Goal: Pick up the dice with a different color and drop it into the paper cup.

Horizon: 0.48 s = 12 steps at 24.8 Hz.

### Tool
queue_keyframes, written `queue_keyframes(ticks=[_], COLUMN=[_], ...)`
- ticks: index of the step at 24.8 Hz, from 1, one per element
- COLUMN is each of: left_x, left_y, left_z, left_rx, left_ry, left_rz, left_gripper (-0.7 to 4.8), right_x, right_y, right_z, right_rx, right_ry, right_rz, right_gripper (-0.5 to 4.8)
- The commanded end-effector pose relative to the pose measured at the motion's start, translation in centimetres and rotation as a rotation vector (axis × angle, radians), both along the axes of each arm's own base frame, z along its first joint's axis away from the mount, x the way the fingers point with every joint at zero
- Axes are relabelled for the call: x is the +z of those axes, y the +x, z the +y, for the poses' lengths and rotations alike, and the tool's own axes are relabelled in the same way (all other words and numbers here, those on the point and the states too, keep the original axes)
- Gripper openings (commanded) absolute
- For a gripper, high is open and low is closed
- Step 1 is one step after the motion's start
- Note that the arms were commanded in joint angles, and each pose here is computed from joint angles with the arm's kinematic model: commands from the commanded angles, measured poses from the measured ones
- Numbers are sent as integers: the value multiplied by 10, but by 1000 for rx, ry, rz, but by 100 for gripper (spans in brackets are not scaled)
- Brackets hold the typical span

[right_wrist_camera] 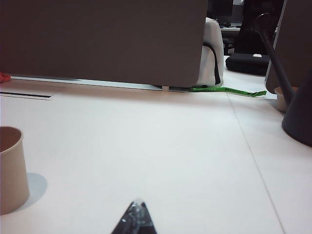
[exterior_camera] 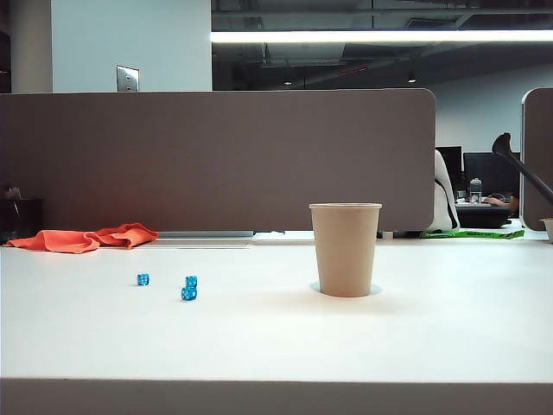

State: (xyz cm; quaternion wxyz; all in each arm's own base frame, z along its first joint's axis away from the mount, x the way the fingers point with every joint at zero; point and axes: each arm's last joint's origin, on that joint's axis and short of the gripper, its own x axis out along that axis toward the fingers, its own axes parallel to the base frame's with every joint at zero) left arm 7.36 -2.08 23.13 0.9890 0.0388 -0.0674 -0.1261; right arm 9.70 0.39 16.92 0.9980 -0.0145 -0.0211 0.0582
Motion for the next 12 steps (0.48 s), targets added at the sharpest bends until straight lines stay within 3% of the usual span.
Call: queue_keyframes(ticks=[1,12], left_x=[-10,-44], left_y=[3,14], left_z=[-3,-6], left_rx=[-67,-74], left_ry=[61,47], left_rz=[11,78], left_gripper=[-6,-6], right_x=[1,1], right_y=[0,0], right_z=[0,0], right_rx=[6,7], right_ry=[5,9], right_rz=[-15,-18], right_gripper=[-2,-2])
